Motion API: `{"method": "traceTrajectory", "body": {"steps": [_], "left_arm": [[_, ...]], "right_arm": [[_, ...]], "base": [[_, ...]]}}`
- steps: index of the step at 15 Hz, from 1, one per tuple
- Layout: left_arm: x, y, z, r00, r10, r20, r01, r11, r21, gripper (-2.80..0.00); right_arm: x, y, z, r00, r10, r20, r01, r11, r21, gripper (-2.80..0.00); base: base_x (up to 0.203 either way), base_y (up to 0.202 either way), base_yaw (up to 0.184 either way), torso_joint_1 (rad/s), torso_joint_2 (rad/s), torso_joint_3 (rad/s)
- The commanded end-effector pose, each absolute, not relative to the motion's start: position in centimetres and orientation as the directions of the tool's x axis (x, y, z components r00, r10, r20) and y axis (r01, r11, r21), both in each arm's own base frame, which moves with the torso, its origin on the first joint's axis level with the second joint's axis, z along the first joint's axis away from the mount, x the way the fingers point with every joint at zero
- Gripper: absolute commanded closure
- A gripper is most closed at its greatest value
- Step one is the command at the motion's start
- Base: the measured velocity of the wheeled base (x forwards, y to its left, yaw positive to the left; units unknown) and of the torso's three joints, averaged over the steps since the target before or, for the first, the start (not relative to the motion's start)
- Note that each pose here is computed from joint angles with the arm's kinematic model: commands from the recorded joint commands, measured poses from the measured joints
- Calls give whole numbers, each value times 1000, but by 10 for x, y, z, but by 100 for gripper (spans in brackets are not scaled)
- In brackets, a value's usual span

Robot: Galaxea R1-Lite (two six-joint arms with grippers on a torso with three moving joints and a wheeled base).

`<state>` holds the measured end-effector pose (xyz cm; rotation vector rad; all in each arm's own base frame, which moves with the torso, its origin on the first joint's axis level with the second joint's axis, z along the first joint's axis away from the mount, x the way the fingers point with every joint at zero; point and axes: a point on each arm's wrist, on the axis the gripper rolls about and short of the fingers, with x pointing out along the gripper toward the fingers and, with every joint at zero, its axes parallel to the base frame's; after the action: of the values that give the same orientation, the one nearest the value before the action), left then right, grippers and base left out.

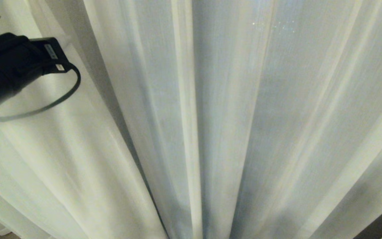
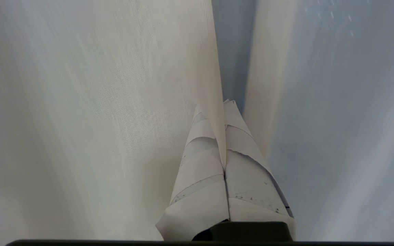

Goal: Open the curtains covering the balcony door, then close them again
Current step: Close the inner curtains on both sides

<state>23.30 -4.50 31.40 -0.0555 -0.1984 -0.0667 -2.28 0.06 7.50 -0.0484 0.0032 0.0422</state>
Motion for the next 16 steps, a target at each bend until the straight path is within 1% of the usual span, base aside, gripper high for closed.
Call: {"method": "traceTrajectory", "body": {"steps": [1, 5, 10, 12, 16], "left_arm": [[229, -43, 320, 971, -49, 235, 63, 996, -55, 0], [229, -30, 338, 945, 8, 326, 15, 998, -68, 0], [232, -22, 361, 920, 41, 390, -13, 997, -75, 0], [235, -26, 366, 915, 21, 404, 10, 997, -74, 0], [237, -56, 372, 904, -91, 418, 134, 988, -74, 0]], "right_arm": [[-23, 1, 75, 999, 43, -5, -43, 998, -49, 0], [-23, 1, 75, 999, 43, -4, -43, 998, -49, 0], [-23, 1, 75, 999, 43, -5, -43, 998, -49, 0], [-23, 1, 75, 999, 43, -5, -43, 998, -49, 0], [-23, 1, 75, 999, 43, -5, -43, 998, -49, 0]], "base": [[0, 0, 0, 0, 0, 0], [0, 0, 0, 0, 0, 0], [0, 0, 0, 0, 0, 0], [0, 0, 0, 0, 0, 0], [0, 0, 0, 0, 0, 0]]}}
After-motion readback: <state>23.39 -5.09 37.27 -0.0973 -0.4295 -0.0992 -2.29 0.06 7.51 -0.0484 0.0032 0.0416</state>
